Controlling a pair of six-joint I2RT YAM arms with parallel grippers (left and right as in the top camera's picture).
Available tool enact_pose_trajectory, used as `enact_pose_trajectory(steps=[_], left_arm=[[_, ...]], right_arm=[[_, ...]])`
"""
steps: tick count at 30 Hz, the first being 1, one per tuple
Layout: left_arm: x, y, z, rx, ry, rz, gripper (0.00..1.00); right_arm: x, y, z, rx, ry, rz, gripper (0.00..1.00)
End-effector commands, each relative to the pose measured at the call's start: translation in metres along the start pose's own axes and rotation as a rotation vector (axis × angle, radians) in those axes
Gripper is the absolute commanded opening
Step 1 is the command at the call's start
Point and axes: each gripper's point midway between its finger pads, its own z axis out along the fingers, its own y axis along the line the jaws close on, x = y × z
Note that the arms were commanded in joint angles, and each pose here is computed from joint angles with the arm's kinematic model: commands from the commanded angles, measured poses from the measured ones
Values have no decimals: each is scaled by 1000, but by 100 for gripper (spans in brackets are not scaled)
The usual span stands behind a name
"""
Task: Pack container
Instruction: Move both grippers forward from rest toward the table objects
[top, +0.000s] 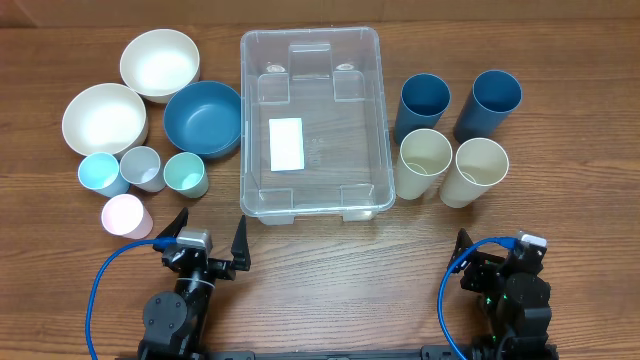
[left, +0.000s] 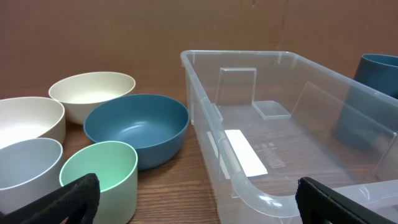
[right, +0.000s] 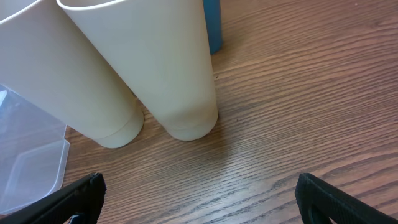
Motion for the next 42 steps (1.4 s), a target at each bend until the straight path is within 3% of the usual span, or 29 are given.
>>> enact_pose_trajectory(steps=[1, 17, 21, 24, 28, 33, 42], left_arm=[[0, 0, 0, 1, -4, -14, 100], [1, -9, 0, 49, 4, -44, 100], [5, -10, 1, 58, 22, -64, 100], [2, -11, 0, 59, 22, -205, 100], [-26, -12, -6, 62, -7, -239, 100], [-63, -5, -11, -14, 90, -230, 100], [-137, 2, 26, -149, 406, -160, 100]], right_arm=[[5, -4, 2, 20, 7, -3, 100], [-13, -14, 1, 88, -69, -106, 100], [-11, 48, -5, -267, -47, -104, 100], [-12, 79, -17, -458, -47, -117, 100], [-36, 91, -29, -511, -124, -97, 100], [-64, 93, -40, -480, -112, -67, 100], [-154, 95, -28, -233, 199, -45, 100]])
